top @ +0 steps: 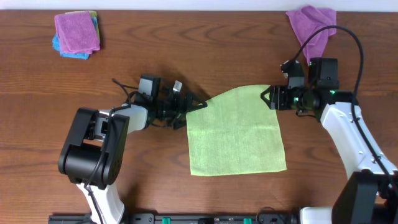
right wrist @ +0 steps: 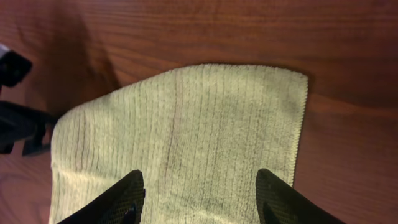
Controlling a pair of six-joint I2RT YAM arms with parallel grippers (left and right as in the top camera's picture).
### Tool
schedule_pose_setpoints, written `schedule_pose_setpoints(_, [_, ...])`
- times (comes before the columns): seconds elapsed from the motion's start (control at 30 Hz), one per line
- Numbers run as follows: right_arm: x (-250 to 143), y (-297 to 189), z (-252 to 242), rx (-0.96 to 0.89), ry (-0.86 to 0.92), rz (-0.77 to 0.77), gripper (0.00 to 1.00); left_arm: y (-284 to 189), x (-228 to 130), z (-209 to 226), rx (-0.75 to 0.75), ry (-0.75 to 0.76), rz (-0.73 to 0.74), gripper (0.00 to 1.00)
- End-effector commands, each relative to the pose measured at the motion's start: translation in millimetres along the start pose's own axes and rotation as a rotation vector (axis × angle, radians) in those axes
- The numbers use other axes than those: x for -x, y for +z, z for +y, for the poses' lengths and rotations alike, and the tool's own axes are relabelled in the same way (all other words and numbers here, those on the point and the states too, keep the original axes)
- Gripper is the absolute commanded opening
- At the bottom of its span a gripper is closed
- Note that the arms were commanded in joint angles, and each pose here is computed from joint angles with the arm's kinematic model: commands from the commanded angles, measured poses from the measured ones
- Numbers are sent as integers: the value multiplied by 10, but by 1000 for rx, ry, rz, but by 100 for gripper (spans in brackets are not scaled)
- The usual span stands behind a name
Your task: Fold the cloth
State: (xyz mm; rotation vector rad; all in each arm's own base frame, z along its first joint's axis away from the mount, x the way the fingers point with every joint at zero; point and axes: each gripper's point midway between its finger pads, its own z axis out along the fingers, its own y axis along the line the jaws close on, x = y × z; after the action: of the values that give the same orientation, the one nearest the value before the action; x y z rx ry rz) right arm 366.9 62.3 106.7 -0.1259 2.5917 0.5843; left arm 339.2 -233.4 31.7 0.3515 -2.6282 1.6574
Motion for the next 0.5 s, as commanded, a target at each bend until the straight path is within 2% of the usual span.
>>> schedule_pose_setpoints(0.0, [27,-15,9,15,-12,1,57,63,150,634,198,-93,-135,95])
schedule_pose_setpoints(0.47, [-116,-9,41,21,-20,58,56,53,543,140,33,28,-277,95])
